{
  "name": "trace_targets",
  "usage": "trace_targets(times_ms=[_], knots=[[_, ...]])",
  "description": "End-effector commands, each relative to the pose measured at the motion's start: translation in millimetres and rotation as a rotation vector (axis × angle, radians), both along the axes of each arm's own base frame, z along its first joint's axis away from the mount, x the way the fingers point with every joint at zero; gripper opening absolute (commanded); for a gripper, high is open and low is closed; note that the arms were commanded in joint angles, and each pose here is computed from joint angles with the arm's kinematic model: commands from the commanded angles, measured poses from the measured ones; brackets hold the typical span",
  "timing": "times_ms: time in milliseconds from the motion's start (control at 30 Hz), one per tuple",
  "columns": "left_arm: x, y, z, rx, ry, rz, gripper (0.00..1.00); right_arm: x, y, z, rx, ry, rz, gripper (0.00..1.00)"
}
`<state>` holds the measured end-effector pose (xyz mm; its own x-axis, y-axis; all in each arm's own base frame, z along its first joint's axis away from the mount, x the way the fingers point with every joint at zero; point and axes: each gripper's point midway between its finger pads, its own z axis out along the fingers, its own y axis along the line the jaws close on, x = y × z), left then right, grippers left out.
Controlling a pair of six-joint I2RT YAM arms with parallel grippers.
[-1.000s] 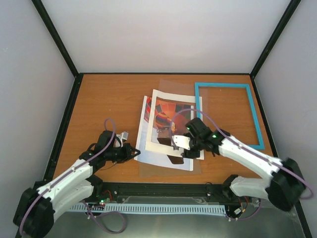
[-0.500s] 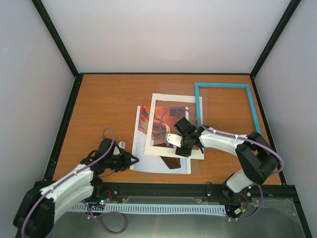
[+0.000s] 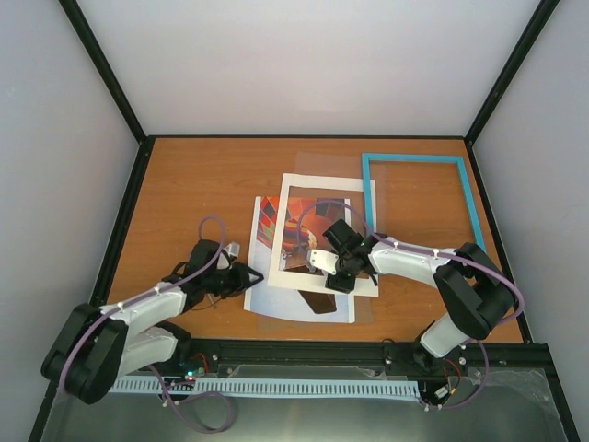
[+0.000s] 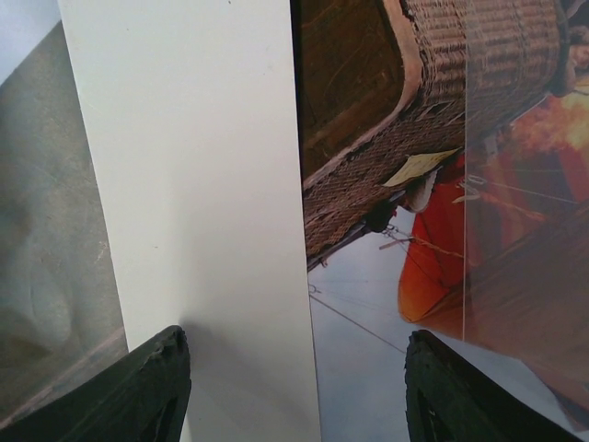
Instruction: Take the photo out of the frame
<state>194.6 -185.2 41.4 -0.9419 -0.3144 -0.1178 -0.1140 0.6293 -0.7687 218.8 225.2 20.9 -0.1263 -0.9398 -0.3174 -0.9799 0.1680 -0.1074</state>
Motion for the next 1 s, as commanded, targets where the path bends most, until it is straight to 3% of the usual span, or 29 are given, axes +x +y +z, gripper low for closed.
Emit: trace_targets(times_ms=[0,133,400,600,767,967], knots=[[35.8,-10.7,26.5,-0.009,-0.148,-0.019,0.27,-13.8,-6.1,-13.5,-0.024,0.053,0.004,0.63],[49.2,-15.5,24.0,-0.001,-0.147,-0.024,0.26,-15.2,-5.7,-13.6,-0.021,0.060,0.005,0.63],[55.9,-14.6,19.2,0.027,-0.098,-0.002,0.06,-15.6,-7.2,-9.6,-0.016,0.050,-0.002,0.63],[62.5,11.2,47.0,0.171,-0.176,0.058,0.01,-14.3,-6.6,-3.0,-0.003,0.036,-0.011,0.63],[68.3,47.0,87.2,0.355,-0.262,0.135,0.01,-11.1,-4.0,14.6,0.031,0.013,-0.035,0.67],[77.3,83.9,176.9,0.505,-0.455,0.250,0.01,1.6,-4.0,57.0,0.106,-0.079,-0.089,0.67]])
